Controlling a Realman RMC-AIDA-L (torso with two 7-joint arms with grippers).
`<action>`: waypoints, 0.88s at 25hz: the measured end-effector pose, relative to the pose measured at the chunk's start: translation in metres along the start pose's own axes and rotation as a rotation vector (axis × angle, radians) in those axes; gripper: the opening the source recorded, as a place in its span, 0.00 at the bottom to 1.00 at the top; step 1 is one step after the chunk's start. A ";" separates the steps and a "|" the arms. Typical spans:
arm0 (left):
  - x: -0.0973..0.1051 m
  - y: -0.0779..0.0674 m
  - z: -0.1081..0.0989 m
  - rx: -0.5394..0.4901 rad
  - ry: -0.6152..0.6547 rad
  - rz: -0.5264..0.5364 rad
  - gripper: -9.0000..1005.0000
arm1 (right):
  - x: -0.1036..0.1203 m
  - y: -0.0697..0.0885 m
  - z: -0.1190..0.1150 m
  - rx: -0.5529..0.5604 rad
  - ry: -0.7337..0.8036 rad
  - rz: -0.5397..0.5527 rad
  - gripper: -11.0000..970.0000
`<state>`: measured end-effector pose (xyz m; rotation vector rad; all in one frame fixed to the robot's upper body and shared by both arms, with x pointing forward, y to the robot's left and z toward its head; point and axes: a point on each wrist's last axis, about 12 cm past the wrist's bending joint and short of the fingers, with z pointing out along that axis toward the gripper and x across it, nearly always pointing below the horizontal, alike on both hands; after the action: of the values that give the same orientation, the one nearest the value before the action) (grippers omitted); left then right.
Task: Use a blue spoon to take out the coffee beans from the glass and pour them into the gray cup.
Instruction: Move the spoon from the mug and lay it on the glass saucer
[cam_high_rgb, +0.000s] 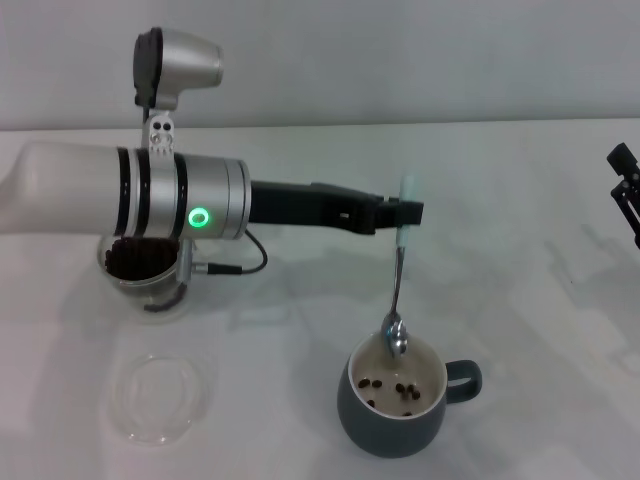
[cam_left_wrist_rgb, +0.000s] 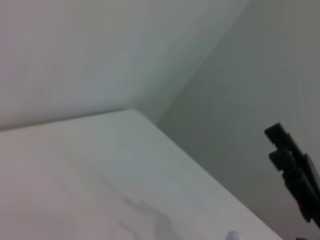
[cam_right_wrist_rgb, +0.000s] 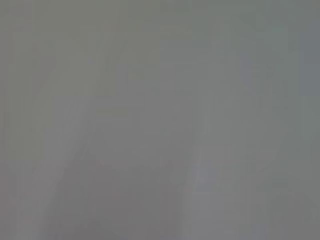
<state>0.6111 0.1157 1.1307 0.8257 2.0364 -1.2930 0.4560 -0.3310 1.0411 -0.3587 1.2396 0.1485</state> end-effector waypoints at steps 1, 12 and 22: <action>-0.003 -0.001 0.000 0.003 -0.006 0.007 0.13 | 0.000 0.000 0.000 0.001 0.000 0.000 0.60; -0.006 0.000 -0.045 0.051 -0.148 -0.106 0.13 | 0.000 -0.001 0.005 0.003 -0.003 0.000 0.60; 0.078 0.029 -0.133 -0.112 -0.372 -0.261 0.13 | -0.001 -0.003 0.007 0.022 -0.011 0.001 0.60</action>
<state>0.5645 0.2632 1.1043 0.2485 1.9324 -1.3395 0.4628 -0.3315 1.0443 -0.3375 1.2299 0.1378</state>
